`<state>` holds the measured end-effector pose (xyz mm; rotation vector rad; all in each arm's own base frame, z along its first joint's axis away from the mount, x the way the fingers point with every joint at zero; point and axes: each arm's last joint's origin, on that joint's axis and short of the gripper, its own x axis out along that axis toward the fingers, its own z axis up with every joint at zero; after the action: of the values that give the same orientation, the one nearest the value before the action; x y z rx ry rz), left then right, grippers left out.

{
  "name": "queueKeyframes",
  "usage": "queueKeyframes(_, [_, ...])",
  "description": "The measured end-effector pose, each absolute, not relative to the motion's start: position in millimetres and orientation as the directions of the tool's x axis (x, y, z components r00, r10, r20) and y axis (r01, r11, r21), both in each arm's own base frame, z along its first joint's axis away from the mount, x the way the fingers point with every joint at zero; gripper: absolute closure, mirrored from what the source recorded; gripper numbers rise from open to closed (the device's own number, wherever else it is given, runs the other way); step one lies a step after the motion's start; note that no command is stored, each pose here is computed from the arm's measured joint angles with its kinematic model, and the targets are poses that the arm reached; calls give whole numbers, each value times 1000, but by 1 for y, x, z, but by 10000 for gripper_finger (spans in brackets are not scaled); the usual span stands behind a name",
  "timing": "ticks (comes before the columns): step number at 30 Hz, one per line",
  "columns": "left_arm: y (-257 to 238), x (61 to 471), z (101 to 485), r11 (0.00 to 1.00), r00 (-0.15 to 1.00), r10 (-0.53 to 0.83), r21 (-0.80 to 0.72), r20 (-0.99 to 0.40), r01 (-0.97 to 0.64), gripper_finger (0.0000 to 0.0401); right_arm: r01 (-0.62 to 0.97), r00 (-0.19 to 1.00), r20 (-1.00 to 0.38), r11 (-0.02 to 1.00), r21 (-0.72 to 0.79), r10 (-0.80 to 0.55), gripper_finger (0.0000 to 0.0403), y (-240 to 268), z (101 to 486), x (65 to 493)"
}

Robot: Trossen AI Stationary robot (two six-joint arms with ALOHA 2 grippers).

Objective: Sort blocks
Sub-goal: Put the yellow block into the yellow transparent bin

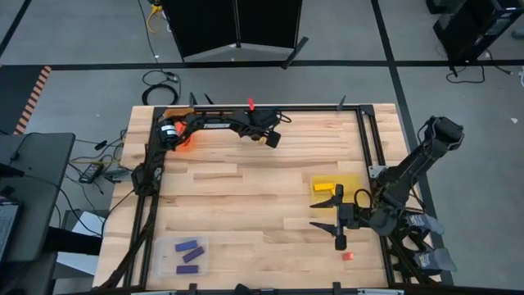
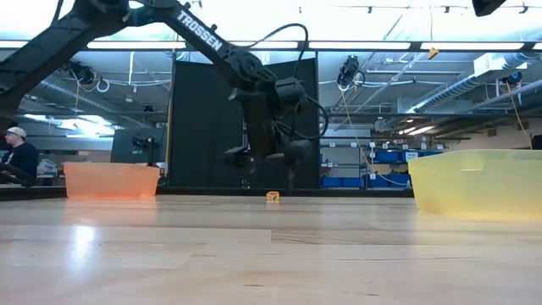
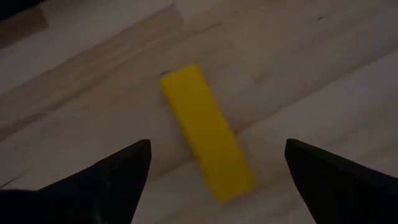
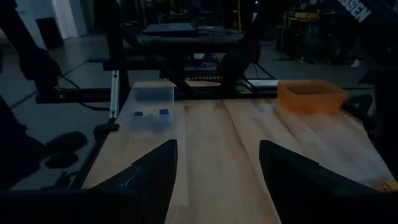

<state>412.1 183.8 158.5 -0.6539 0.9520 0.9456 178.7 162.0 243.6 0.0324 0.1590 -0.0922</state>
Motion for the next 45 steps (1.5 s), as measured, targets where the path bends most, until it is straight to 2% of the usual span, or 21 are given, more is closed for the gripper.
queueKeyframes(6, [188, 412, 147, 441, 232, 371, -49, -899, -896, 53, 104, 984, -148, 994, 23, -100, 167, 167, 244, 173])
queueKeyframes(10, [189, 412, 146, 433, 220, 393, -31, -893, -901, 92, 104, 984, -147, 994, 23, -99, 167, 167, 244, 172])
queueKeyframes(18, [188, 412, 145, 435, 219, 395, -28, -892, -900, 208, 105, 984, -147, 994, 34, -99, 167, 167, 244, 172])
queueKeyframes(24, [185, 414, 145, 479, 228, 391, -15, -892, -878, 301, 103, 986, -136, 994, 40, -97, 167, 168, 246, 173])
queueKeyframes(29, [181, 415, 147, 543, 230, 394, 24, -890, -839, 302, 75, 992, -106, 996, 38, -71, 168, 171, 251, 169])
queueKeyframes(32, [172, 423, 156, 581, 302, 403, -13, -864, -813, 302, 40, 997, -62, 999, 37, -37, 168, 173, 261, 162])
queueKeyframes(36, [152, 436, 185, 664, 463, 396, -101, -793, -741, 302, -2, 1000, 4, 999, 40, 2, 168, 174, 276, 151])
queueKeyframes(42, [91, 466, 209, 821, 725, 223, -275, -652, -500, 302, -11, 998, 70, 1000, 25, 9, 168, 172, 293, 137])
queueKeyframes(45, [56, 480, 215, 871, 815, 119, -334, -567, -360, 302, -8, 996, 92, 1000, 22, 6, 168, 171, 298, 133])
